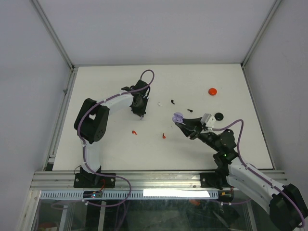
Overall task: Insert the wireless bluetooth earbuds into the charging case
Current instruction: Pick up the earbud from the center of the board.
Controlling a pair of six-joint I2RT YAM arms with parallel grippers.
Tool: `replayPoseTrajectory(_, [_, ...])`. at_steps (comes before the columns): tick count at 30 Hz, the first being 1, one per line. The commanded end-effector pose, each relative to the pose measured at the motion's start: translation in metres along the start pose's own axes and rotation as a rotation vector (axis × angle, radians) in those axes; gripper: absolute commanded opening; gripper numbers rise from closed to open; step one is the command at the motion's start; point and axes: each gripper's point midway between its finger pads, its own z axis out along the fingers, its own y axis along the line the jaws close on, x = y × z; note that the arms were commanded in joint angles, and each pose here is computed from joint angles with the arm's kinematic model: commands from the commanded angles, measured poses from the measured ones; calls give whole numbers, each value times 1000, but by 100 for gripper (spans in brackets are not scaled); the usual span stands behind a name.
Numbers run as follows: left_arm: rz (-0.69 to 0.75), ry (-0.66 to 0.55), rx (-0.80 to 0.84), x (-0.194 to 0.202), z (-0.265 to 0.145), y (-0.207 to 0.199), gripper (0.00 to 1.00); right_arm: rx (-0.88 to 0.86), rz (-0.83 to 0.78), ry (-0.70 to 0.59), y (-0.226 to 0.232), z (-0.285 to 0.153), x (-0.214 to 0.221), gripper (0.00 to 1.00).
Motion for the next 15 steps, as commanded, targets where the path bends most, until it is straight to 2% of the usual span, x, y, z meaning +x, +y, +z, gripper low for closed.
replayPoseTrajectory(1, [14,-100,54,-27,-34,-15,8,-57,-45,-29,6,10,-21,0])
replayPoseTrajectory(8, [15,-328,195,-69,-94,-39,3,-64,-70,-29,3,20,-35,0])
replayPoseTrajectory(15, [65,-612,395,-90,-165,-65,0,-45,-81,-56,-2,24,-44,0])
